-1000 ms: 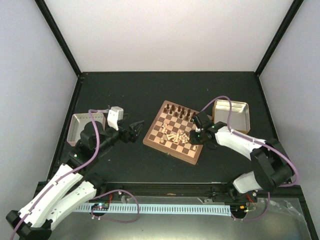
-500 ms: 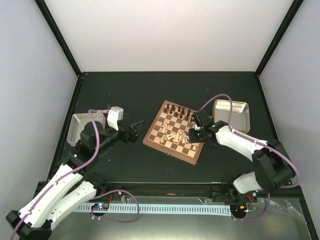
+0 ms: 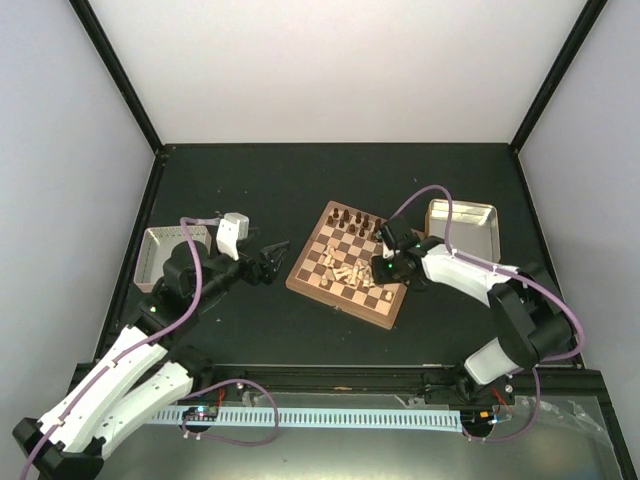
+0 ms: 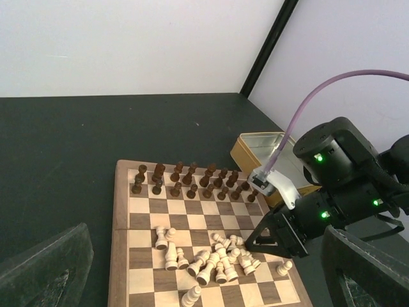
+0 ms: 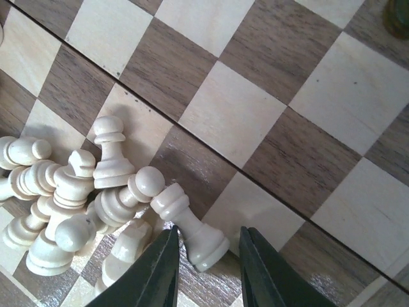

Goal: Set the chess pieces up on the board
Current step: Pick up the chess piece from the chessboard.

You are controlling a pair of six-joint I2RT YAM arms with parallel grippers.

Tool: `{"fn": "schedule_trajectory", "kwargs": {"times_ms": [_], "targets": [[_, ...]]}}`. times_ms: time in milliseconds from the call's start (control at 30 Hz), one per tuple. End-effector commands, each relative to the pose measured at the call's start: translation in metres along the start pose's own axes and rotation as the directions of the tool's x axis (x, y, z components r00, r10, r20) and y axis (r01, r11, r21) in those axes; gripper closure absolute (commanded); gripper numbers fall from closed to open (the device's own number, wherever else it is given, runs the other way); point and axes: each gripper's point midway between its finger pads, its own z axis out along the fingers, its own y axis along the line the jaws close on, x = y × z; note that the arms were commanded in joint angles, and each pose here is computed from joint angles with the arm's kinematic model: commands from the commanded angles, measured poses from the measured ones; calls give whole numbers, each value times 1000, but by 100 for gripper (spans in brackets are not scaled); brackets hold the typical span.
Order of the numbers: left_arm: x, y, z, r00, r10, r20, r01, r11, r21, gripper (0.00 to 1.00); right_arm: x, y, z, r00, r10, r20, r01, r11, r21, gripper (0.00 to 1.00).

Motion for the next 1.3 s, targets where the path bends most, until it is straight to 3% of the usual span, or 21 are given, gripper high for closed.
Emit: {"fn": "schedule_trajectory", "kwargs": {"times_ms": [0, 233, 433, 700, 867, 1033, 1267], "targets": [[-4, 0, 0, 1000, 7, 15, -7, 1000, -1, 1, -12, 1, 1, 999, -23, 25, 23, 1000, 12, 71], [-4, 0, 1, 1000, 7, 15, -7, 1000, -4, 1, -12, -8, 6, 998, -61, 4, 60, 992, 113, 71], [-2, 1, 1, 1000, 8, 9, -8, 1000, -8, 1, -8, -13, 4, 998, -69, -7, 69, 985, 161, 83], [-2, 2, 3, 1000, 3, 8, -3, 1000, -6, 1, 4, -12, 9, 992, -115, -50, 122, 975, 188, 75], [-2, 1, 3, 1000, 0, 5, 0, 1000, -3, 1, 4, -11, 13, 989, -135, -62, 145, 966, 215, 90], [1, 0, 4, 1000, -13, 0, 13, 1000, 8, 1, -12, -7, 0, 990, -137, 27, 128, 969, 213, 93], [6, -18, 10, 998, -55, -14, 56, 990, 126, 1, -56, 29, -54, 937, -144, 317, 135, 990, 51, 94]]}}
